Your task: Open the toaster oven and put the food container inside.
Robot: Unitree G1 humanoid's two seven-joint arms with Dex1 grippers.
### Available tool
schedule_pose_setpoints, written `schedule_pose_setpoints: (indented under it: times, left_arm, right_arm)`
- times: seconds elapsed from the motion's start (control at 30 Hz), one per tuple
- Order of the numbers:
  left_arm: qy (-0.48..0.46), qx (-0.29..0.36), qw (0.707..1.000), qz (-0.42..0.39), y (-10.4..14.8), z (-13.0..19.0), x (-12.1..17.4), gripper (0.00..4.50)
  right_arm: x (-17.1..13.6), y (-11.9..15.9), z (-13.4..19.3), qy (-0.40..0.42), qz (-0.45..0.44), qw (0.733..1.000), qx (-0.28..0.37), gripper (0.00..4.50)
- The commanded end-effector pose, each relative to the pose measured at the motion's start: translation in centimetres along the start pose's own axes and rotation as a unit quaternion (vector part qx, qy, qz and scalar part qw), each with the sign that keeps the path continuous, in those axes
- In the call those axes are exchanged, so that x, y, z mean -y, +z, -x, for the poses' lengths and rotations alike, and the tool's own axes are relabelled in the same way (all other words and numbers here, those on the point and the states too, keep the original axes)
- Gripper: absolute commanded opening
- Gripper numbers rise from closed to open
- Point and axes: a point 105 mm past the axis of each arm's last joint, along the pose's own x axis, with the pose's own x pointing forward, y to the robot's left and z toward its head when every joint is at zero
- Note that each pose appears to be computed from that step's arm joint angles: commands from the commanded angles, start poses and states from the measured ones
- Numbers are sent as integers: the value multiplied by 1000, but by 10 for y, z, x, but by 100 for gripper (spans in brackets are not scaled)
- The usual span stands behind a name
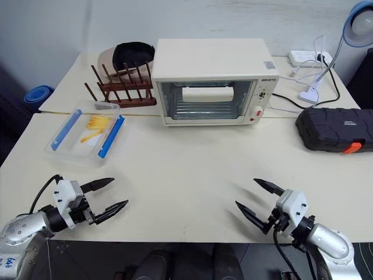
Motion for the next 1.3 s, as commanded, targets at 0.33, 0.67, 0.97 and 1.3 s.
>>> schedule_pose_setpoints:
  times: [0.33,0.67,0.97,1.3]
  left_arm:
    - [-81,141,985,51,90,-19,-16,450]
    - [-54,176,982,33,111,-28,-33,450]
    - [-39,165,984,54,98,-33,-32,450]
    - [-29,209,974,79,125,-40,-57,336]
  right_arm:
    - [76,86,-82,-2,-5,993,120,448]
    - [90,127,-133,19,5,987,157,448]
    - [47,147,-143,117,38,972,200,448]
    - [32,104,-114,127,52,982,131,450]
